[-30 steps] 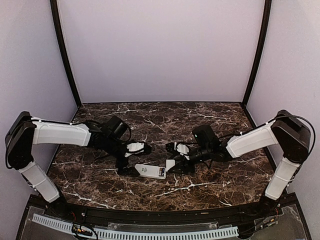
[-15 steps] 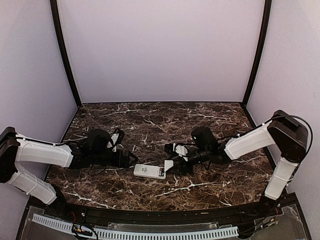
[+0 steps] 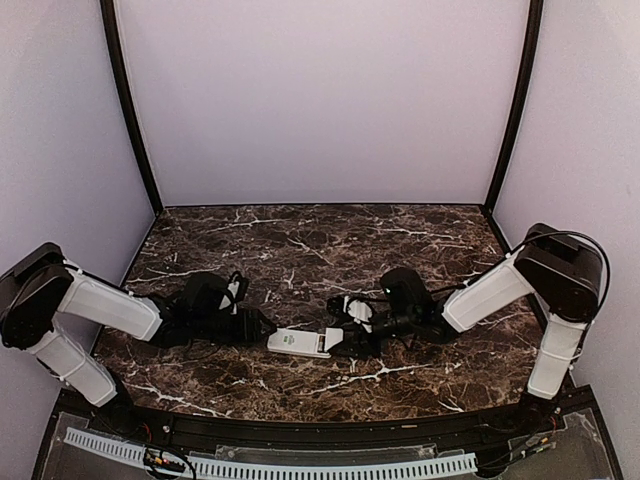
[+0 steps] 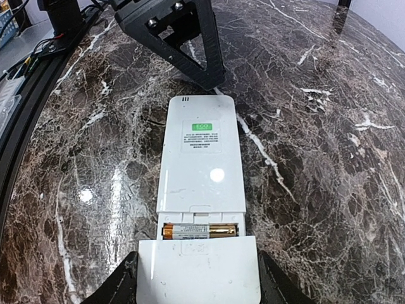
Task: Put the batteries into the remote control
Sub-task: Place the battery cover on the remote control without the battery cover.
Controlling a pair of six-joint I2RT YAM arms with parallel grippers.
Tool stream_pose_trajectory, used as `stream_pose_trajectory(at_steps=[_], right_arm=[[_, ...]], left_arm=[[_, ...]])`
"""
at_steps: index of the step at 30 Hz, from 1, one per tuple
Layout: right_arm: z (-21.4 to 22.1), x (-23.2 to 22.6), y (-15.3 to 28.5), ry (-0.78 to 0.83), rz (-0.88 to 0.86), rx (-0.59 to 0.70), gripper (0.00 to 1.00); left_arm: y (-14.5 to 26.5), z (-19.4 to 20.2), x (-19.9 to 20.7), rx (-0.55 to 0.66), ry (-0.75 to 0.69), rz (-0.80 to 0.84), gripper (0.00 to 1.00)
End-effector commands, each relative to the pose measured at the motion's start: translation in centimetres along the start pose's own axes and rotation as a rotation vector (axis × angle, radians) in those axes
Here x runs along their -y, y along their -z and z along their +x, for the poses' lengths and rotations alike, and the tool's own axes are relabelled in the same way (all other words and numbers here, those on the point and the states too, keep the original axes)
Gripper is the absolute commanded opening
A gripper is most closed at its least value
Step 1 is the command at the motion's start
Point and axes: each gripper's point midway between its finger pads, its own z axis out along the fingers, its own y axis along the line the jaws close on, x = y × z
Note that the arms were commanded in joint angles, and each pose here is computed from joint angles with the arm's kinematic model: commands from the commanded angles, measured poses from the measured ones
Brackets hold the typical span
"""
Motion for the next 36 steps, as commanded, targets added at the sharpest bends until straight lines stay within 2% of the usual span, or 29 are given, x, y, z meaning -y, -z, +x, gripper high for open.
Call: stream_pose_trajectory(at_steps=[1, 36], right_arm=[[0.3, -0.1, -1.0, -0.003, 0.007, 0.012, 0.41], [2.2, -0.1, -1.8, -0.026, -0.024, -0.032, 0.53]], left_arm=[[0.4, 1.0, -0.7, -0.013, 0.032, -0.01, 0.64], [-0.4, 1.7, -1.1, -0.054, 0.009, -0.015, 0.64]])
